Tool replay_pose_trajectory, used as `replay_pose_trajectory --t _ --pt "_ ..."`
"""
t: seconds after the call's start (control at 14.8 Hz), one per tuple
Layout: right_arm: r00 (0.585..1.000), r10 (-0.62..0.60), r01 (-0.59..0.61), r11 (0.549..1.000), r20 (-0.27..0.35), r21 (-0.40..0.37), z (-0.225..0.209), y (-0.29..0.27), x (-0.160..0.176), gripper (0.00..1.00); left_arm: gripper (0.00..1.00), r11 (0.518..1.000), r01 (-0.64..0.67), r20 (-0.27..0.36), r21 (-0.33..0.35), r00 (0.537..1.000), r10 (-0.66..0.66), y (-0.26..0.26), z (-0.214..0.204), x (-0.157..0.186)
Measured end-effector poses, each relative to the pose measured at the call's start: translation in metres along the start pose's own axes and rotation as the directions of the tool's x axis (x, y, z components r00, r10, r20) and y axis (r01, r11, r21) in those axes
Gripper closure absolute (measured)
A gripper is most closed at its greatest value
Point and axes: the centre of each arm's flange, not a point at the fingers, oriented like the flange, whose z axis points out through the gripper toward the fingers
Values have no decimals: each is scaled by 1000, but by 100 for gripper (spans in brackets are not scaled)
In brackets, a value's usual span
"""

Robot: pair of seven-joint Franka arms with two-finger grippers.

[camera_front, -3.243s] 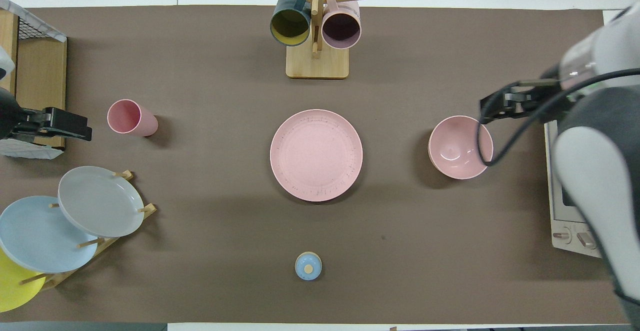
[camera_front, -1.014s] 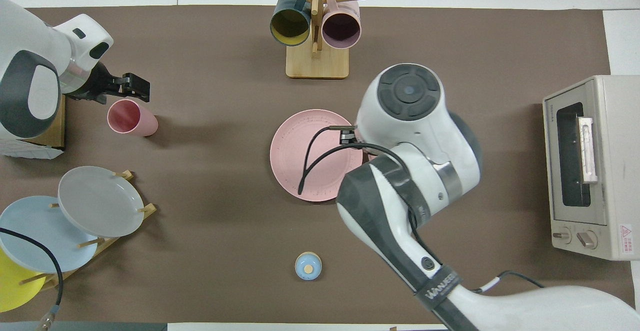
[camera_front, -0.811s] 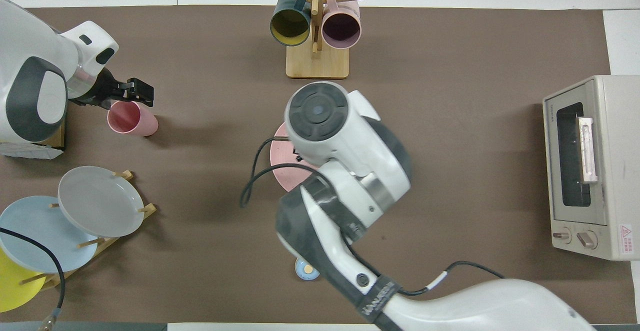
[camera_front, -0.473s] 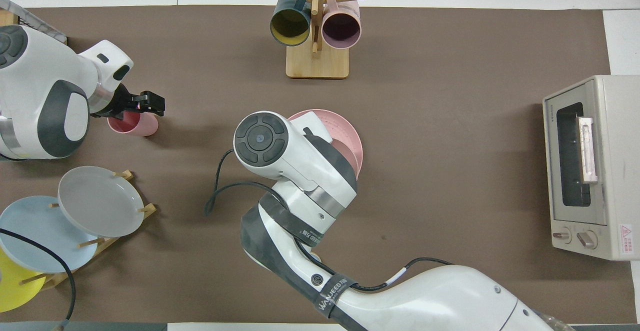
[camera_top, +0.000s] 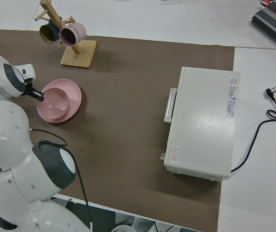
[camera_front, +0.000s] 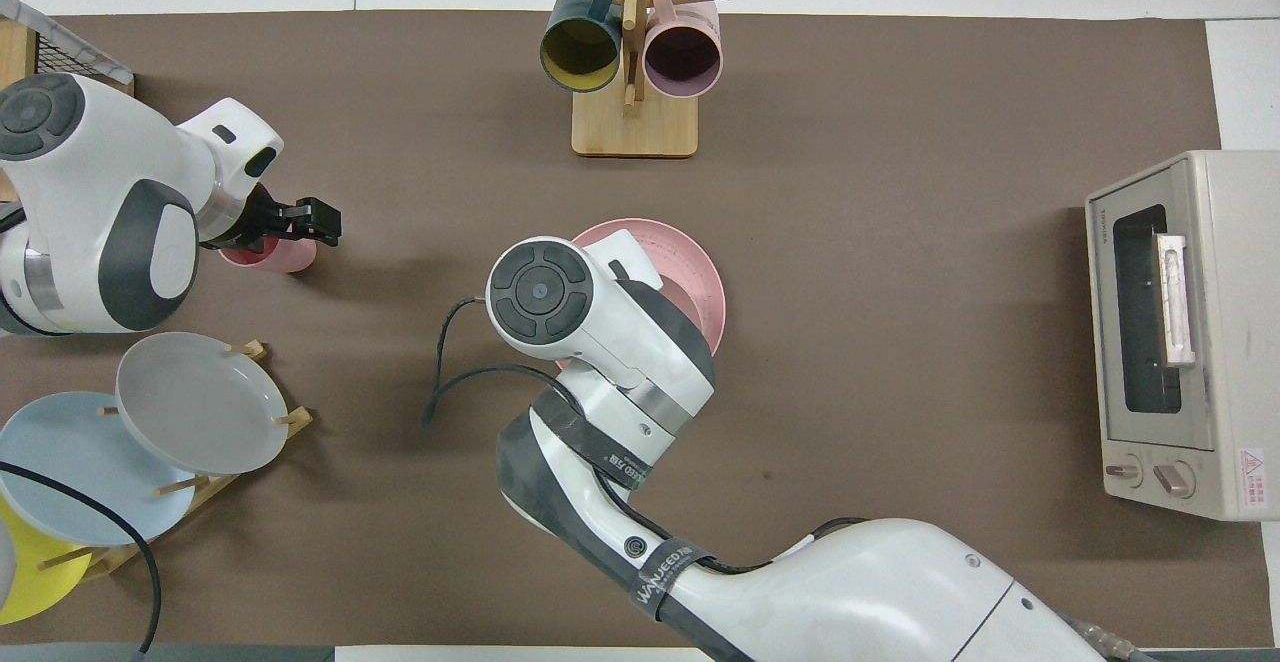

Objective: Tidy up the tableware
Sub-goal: 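Release the bowl on the plate while the left gripper grasps the cup, then carry the pink cup over the bowl while the right gripper withdraws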

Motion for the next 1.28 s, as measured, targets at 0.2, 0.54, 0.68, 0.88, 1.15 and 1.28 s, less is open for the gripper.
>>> replay_pose_trajectory --t 0.2,0.54,0.68,0.88,1.15,1.28 --pt "1000 4 -4 1000 -4 8 -1 -1 0 92 53 1000 -10 -1 1 1000 10 -2 0 0" --pt "1000 17 -17 1000 -12 -2 -26 -1 11 43 96 1000 -21 -22 1 1000 21 -8 -7 3" --pt "1000 4 -4 1000 -28 -15 -67 6 25 21 96 1000 -22 -39 -1 999 22 -7 -21 8" --pt "995 -100 98 992 -23 -81 -152 75 64 0 96 1000 2 2 -3 1000 -2 3 -93 15" --pt "977 -204 211 968 61 -136 -244 211 102 0 96 990 137 51 -23 989 -136 64 -208 -9" --pt "971 -213 223 970 105 -98 -266 287 123 0 96 976 217 40 -36 976 -215 122 -231 -27"
